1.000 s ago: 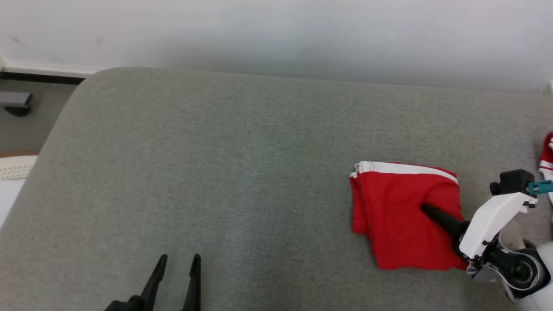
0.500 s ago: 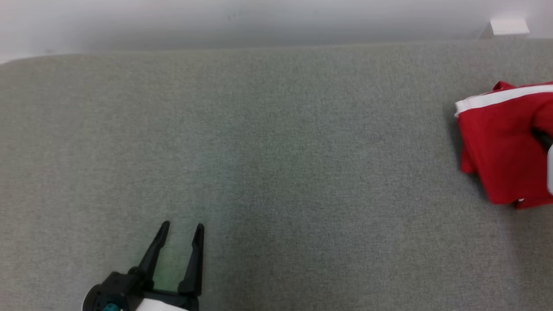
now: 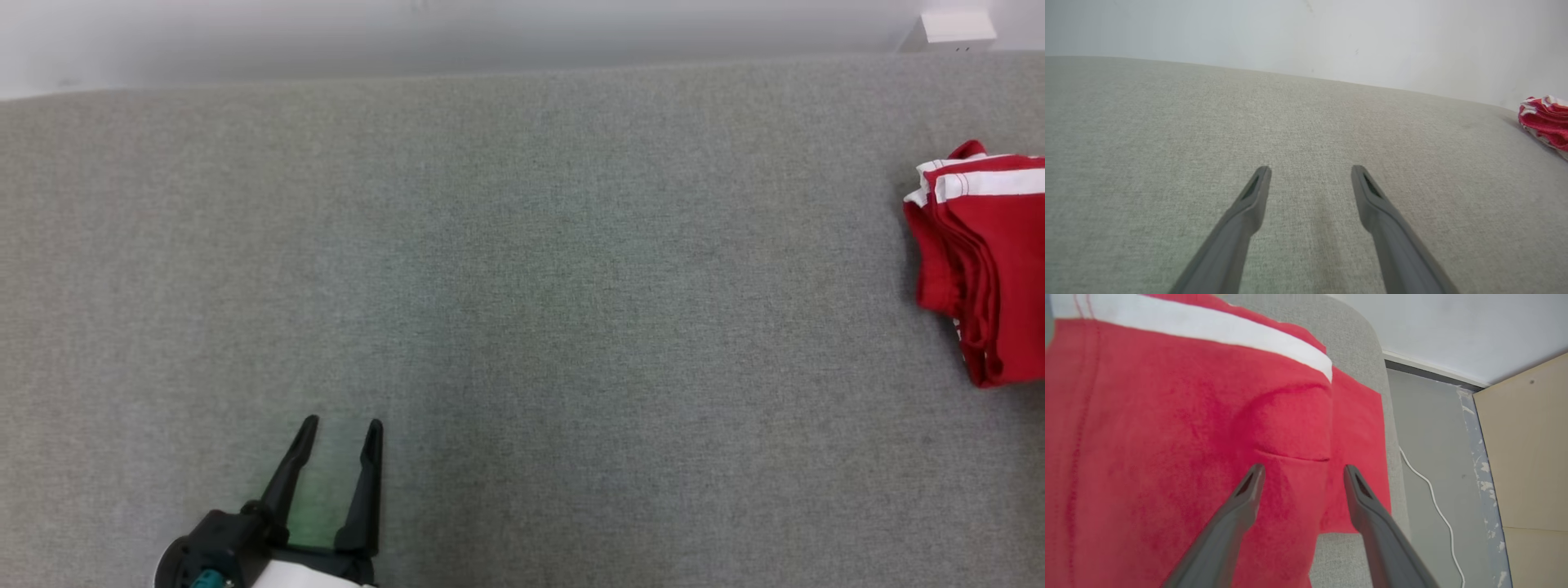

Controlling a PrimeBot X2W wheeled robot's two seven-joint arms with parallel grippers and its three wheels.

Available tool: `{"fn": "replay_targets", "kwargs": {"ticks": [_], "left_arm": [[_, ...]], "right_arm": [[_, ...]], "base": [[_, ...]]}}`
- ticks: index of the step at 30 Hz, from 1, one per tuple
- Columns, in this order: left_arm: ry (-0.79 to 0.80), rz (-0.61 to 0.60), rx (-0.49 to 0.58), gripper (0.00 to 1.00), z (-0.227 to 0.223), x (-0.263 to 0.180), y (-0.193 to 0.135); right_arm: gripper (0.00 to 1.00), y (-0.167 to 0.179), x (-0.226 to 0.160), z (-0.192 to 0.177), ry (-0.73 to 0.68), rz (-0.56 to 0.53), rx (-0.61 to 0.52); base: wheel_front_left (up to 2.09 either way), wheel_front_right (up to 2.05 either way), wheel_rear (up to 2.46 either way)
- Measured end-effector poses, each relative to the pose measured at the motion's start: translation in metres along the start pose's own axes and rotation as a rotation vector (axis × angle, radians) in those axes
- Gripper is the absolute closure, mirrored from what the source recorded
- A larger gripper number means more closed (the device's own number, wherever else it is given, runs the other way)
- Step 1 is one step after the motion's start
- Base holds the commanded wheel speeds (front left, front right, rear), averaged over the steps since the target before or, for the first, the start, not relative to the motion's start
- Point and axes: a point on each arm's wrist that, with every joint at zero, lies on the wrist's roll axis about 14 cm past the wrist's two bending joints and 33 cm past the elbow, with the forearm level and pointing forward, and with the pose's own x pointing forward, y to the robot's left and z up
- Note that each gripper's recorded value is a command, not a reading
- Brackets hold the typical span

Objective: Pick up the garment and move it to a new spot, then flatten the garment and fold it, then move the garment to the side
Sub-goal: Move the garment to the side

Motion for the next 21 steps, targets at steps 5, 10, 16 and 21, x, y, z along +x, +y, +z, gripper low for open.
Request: {"fn": "replay_targets", "kwargs": {"ticks": [5, 10, 16, 21], "left_arm": [[-0.022, 0.012, 0.005, 0.00, 0.009, -0.008, 0.001], [-0.040, 0.035, 0.009, 0.00, 0.018, -0.024, 0.002], [-0.079, 0.083, 0.007, 0.00, 0.032, -0.046, 0.006], [-0.095, 0.116, 0.022, 0.00, 0.037, -0.065, 0.009]], "right_arm": [[0.00, -0.013, -0.014, 0.008, -0.139, -0.047, 0.038], [0.00, -0.012, -0.045, 0.034, -0.401, -0.041, 0.154], [0.00, 0.005, -0.101, 0.043, -0.682, -0.035, 0.187], [0.00, 0.045, -0.136, 0.016, -0.797, -0.004, 0.179]], "base": [[0.00, 0.00, 0.00], [0.00, 0.00, 0.00], [0.00, 0.00, 0.00], [0.00, 0.00, 0.00]]}}
